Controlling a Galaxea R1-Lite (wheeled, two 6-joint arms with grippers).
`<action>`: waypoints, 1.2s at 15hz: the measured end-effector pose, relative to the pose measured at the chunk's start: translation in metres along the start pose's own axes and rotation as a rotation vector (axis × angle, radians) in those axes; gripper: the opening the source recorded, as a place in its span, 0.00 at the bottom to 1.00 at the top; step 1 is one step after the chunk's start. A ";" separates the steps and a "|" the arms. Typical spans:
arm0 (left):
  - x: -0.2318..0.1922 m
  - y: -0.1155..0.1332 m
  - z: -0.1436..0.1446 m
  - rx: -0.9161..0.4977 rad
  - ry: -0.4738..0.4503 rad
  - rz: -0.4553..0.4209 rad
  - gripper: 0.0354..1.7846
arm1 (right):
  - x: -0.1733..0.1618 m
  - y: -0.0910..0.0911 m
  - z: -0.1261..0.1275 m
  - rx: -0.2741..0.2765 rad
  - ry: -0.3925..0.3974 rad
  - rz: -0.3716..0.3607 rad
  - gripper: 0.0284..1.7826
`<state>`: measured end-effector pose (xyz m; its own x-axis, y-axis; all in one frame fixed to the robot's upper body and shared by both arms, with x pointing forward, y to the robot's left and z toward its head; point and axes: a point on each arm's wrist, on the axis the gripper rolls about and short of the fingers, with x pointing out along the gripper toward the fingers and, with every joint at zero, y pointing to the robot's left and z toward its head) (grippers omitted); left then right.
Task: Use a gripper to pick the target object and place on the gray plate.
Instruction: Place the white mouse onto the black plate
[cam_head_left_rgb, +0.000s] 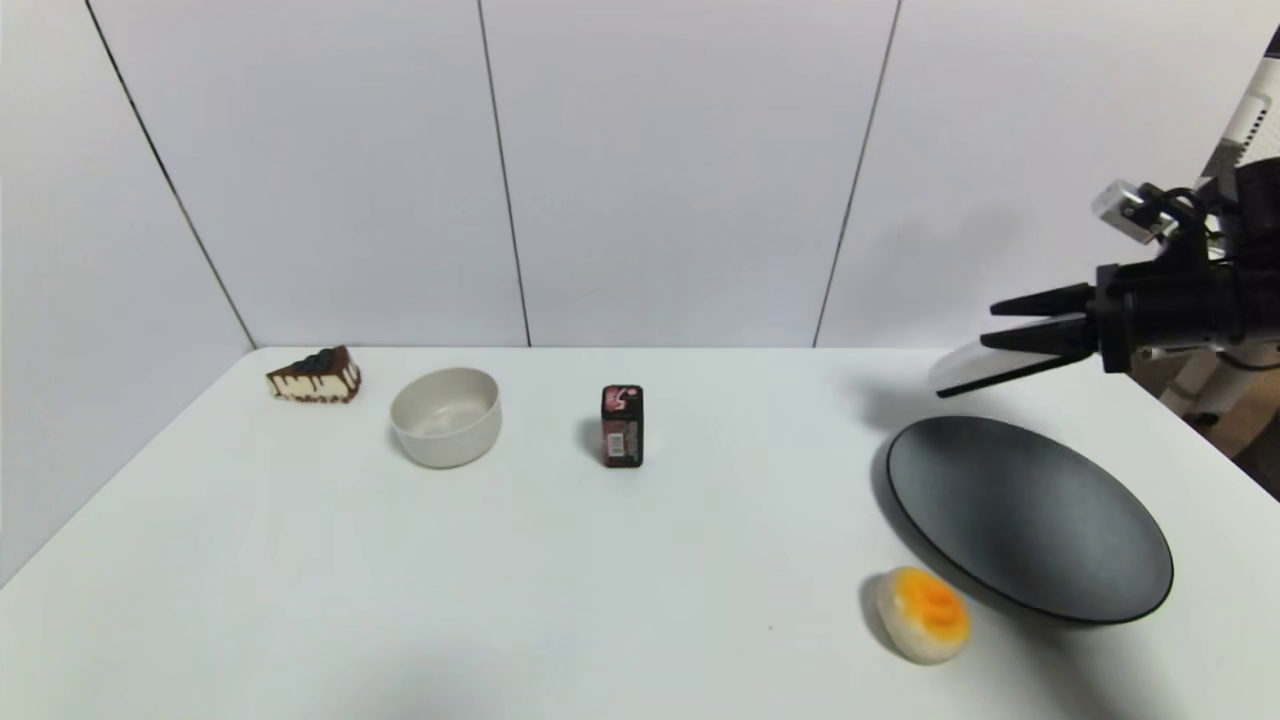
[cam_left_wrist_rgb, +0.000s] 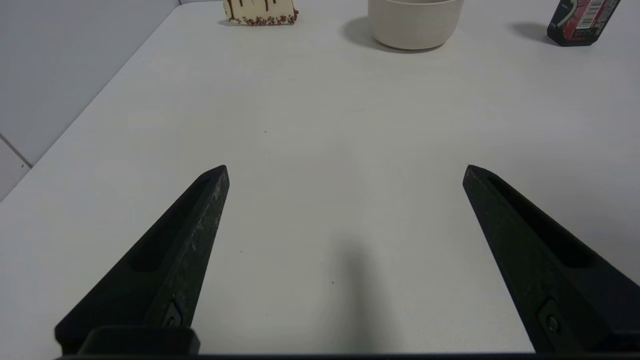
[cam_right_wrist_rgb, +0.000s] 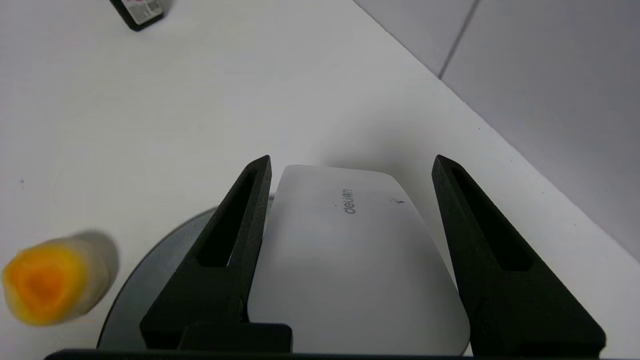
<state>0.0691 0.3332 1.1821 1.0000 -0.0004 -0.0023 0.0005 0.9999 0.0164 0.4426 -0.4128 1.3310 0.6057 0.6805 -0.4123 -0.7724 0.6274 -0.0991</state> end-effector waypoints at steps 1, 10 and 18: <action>0.000 0.000 0.000 0.000 0.000 0.000 0.94 | -0.010 0.000 -0.007 0.021 0.008 -0.022 0.60; 0.000 0.000 0.000 0.000 0.000 0.000 0.94 | -0.031 0.015 -0.047 0.010 0.030 -0.018 0.60; 0.000 0.000 0.000 0.000 0.000 0.000 0.94 | -0.017 0.024 -0.072 -0.123 -0.053 0.102 0.60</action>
<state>0.0691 0.3332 1.1821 1.0000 -0.0004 -0.0023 0.0005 0.9999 0.0164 0.4001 -0.4369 1.2704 0.5299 0.7591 -0.3782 -0.8458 0.5056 -0.1704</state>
